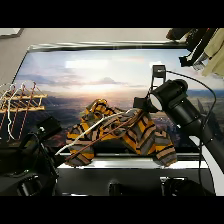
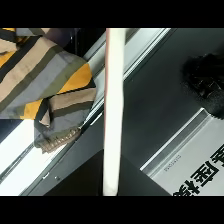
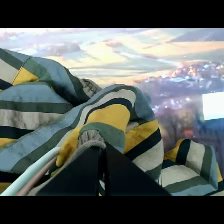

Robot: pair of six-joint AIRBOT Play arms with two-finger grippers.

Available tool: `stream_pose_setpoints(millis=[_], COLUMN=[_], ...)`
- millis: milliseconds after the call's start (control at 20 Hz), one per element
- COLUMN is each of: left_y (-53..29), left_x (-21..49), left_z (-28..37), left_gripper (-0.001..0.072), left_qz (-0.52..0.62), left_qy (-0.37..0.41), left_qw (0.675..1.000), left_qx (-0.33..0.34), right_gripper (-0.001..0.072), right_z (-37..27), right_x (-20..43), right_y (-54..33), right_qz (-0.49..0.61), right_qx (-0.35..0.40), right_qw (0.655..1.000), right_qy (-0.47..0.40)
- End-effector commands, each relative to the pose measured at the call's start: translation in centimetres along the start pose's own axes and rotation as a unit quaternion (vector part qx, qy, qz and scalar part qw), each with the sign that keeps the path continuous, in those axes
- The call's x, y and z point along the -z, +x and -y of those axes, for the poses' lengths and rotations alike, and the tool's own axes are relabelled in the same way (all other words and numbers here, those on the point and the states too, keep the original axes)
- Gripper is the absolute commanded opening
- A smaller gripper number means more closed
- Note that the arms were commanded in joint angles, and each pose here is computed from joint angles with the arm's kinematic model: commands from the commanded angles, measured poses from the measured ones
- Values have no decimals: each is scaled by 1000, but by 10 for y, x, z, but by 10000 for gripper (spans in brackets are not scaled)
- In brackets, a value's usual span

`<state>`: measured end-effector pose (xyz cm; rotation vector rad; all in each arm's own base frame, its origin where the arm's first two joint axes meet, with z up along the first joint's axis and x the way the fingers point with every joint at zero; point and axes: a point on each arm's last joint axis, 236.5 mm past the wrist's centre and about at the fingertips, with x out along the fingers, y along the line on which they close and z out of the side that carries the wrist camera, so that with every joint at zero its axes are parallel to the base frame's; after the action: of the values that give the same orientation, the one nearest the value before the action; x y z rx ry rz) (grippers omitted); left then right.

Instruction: Fold the clothes and pants, and hang the long-sleeved shirts on hangers.

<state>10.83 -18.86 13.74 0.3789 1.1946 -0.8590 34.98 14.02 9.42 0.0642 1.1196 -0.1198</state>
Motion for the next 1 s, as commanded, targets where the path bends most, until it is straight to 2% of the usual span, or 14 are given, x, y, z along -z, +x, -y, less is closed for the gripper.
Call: stream_pose_setpoints(millis=[0,250,500,950], left_y=[-2,-22,-27,-29], left_x=[1,6,11,12], left_z=[2,5,30,35], left_gripper=[24,24,24,25], left_qz=[2,42,40,40], left_qy=[-11,-64,-62,-59], left_qw=[1000,997,995,995], left_qx=[0,8,60,71], right_gripper=[27,27,27,27], right_z=[2,11,7,8], right_x=[0,-5,-9,-3], right_y=[2,1,2,11], right_qz=[0,10,19,2], right_qx=[6,25,16,31], right_qw=[1000,1000,999,999], right_qy=[1,12,38,41])
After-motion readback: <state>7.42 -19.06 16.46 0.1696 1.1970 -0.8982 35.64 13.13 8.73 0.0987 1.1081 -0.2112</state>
